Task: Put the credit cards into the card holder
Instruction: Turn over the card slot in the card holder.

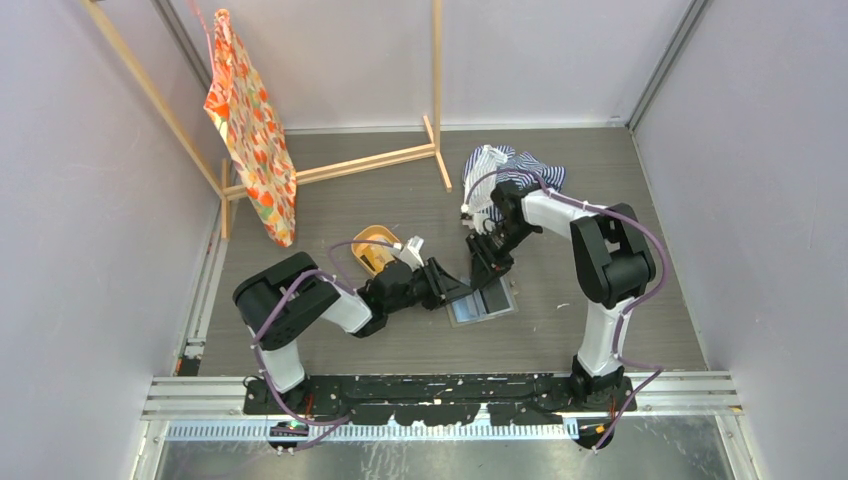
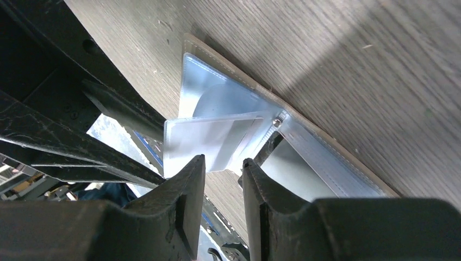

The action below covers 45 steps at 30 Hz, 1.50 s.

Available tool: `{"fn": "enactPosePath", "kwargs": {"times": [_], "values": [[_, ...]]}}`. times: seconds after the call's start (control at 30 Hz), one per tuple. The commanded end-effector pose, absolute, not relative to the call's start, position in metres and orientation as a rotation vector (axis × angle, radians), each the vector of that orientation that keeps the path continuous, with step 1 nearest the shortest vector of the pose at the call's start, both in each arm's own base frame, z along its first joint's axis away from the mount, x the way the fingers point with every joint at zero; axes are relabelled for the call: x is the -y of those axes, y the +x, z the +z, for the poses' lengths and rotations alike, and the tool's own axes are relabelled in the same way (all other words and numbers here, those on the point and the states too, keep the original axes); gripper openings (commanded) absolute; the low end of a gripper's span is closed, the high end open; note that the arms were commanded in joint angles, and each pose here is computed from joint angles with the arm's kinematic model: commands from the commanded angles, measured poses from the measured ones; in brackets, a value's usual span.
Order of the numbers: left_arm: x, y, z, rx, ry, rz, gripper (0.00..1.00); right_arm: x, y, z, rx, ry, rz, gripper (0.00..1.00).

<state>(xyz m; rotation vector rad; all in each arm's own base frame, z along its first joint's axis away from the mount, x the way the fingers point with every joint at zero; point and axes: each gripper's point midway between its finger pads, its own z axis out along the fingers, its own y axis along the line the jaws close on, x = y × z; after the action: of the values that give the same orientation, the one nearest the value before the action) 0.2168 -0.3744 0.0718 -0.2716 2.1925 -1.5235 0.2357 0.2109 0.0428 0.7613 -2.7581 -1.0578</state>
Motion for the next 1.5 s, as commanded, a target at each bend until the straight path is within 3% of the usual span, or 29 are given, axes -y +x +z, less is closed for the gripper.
{"fn": "enactPosePath", "kwargs": {"times": [0.0,0.93,1.23,1.47], "values": [[0.385,0.223,0.093,-2.134,-0.220,-1.564,0.33,-0.213,0.251,0.075,2.807,0.824,-1.183,0.38],[0.402,0.234,0.060,-2.277,-0.217,-1.460,0.35,-0.194,0.264,0.080,2.773,0.569,-1.359,0.47],[0.385,0.232,0.054,-2.325,-0.245,-1.345,0.34,-0.167,0.278,0.064,2.971,0.678,-1.076,0.49],[0.364,0.230,0.068,-2.333,-0.196,-1.215,0.34,-0.154,0.293,0.090,3.177,0.864,-0.957,0.47]]}}
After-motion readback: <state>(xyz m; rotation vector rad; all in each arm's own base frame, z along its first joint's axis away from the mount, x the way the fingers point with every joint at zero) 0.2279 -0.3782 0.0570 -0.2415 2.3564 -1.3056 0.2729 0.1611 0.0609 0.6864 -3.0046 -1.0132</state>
